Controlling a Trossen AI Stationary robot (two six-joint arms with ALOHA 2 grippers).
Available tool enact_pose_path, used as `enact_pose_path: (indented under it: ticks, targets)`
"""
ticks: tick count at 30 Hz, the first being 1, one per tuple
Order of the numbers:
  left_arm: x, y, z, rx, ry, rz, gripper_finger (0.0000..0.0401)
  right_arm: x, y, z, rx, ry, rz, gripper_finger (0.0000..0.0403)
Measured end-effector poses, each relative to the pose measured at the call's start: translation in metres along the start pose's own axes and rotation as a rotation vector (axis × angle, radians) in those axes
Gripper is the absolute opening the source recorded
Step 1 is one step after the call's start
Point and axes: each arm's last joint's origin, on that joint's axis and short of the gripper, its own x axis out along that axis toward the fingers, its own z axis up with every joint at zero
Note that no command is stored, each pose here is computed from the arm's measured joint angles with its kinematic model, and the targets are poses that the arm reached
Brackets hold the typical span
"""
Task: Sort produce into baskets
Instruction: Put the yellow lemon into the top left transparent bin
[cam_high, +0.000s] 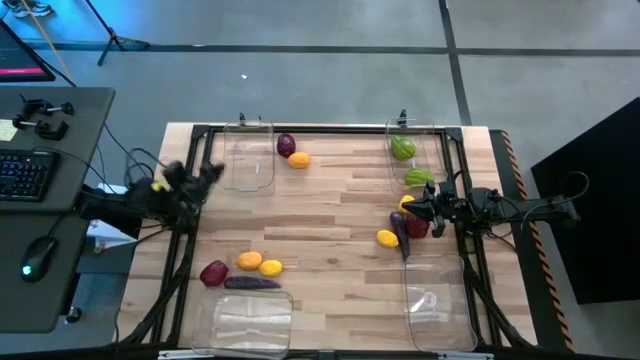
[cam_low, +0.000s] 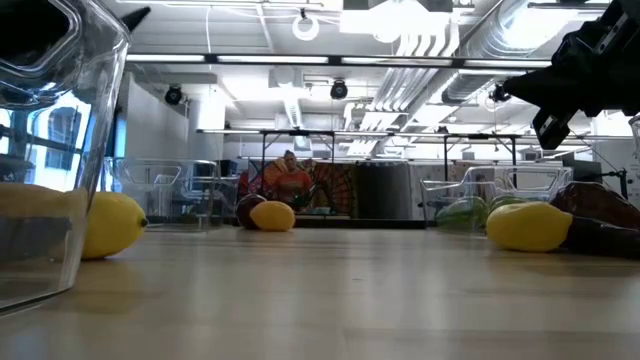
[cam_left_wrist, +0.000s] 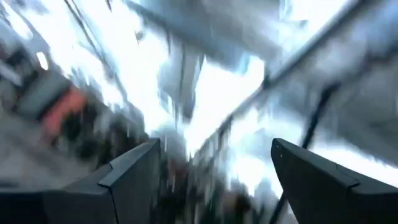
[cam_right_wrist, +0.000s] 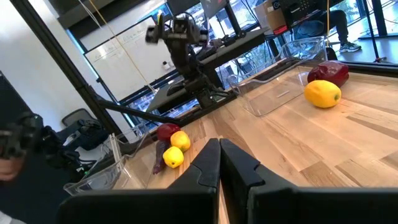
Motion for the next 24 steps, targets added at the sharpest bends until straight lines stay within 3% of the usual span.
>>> enact_pose_path:
  ticks: [3,6,8,14,16,19,22,24]
  targets:
    - [0.006,-0.011,0.011,-0.033,0.03,-0.089,0.0294,0.0,0.0,0.0,0.0,0.001,0.0,0.0]
    - [0.022,-0.029,0.023,-0.019,0.212,-0.164,0.0294,0.0,0.0,0.0,0.0,0.0,0.0,0.0]
    - [0.038,-0.041,0.03,0.02,0.389,-0.145,0.0294,0.0,0.0,0.0,0.0,0.0,0.0,0.0]
    - [0.074,-0.068,0.038,0.33,1.057,-0.165,0.0294,0.0,0.0,0.0,0.0,0.0,0.0,0.0]
    - [0.081,-0.071,0.037,0.382,1.243,-0.152,0.0294,0.0,0.0,0.0,0.0,0.0,0.0,0.0]
    - [0.081,-0.07,0.026,0.399,1.532,-0.113,0.0294,0.0,0.0,0.0,0.0,0.0,0.0,0.0]
    - [0.068,-0.068,0.008,0.329,1.825,-0.173,0.0294,0.0,0.0,0.0,0.0,0.0,0.0,0.0]
    - [0.062,-0.069,-0.004,0.262,1.918,-0.205,0.0294,0.0,0.0,0.0,0.0,0.0,0.0,0.0]
